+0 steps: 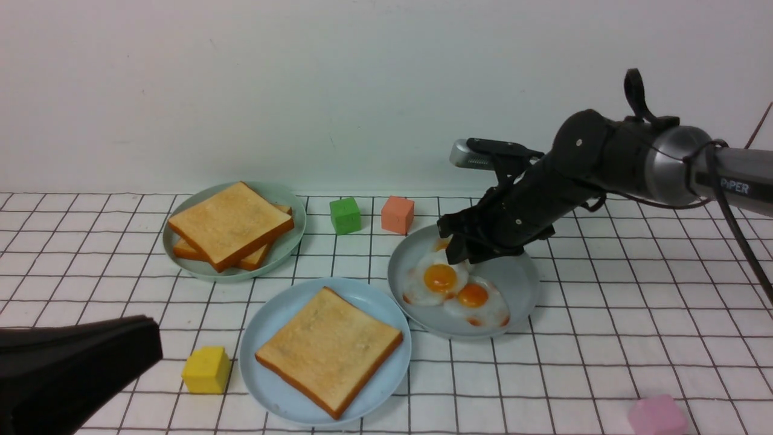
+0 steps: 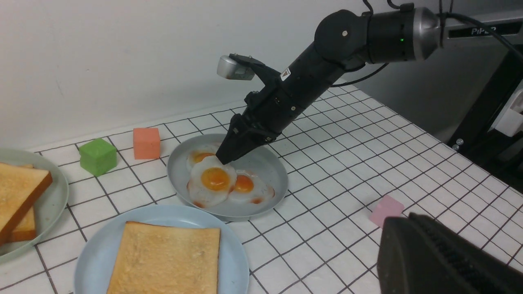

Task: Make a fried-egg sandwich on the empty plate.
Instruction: Use the right arm to grab a fried egg

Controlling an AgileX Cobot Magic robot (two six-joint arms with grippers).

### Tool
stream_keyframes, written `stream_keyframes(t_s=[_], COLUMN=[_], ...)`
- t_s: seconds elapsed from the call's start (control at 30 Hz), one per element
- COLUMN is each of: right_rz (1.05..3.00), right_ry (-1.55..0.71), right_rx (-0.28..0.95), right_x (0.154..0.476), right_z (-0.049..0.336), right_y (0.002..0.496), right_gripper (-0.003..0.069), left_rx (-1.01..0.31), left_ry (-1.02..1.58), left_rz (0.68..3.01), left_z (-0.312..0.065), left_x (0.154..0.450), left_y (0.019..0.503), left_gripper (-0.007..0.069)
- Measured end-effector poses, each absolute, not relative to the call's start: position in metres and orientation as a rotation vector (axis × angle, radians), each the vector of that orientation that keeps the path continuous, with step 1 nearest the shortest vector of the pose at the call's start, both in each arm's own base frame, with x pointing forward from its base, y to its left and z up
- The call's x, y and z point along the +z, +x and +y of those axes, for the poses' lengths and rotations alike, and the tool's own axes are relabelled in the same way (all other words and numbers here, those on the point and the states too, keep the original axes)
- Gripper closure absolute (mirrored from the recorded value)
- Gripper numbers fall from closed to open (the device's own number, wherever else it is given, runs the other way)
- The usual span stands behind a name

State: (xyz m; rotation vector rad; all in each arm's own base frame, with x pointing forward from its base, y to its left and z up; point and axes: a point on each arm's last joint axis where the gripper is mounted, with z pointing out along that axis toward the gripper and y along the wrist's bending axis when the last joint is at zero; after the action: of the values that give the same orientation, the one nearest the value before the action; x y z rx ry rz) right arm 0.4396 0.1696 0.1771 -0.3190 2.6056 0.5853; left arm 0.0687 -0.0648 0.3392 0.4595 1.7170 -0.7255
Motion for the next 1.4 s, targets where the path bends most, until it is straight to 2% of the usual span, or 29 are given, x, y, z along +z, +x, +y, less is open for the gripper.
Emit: stream_keyframes(t_s=[1.0,1.17,1.23,1.4], right_rz=[2.586,2.587,2.591,2.598], right_ry=[-0.242,-0.242,-0.244,-0.246], right_rx=[0.598,0.600,0.602,0.610], right_x=[0.160,0.160,0.160,0.160], right_z=[0.171,0.171,0.172,0.172], right_y=[0.448,0.448,0.447,0.446], right_gripper=[0.0384,0.0424,0.0468,0.0529], left_rx=[-0.721,-0.721,-0.721,-0.721], left_ry=[0.463,0.463,0.463,0.463], left_rz=[1.741,1.742,1.742,1.742], left_z=[-0.068,-0.068,-0.068,-0.068], left_x=[0.337,0.337,0.337,0.337], left_y=[0.072,0.072,0.072,0.072], left_gripper=[0.0635,0.0635,0.0634,0.0630])
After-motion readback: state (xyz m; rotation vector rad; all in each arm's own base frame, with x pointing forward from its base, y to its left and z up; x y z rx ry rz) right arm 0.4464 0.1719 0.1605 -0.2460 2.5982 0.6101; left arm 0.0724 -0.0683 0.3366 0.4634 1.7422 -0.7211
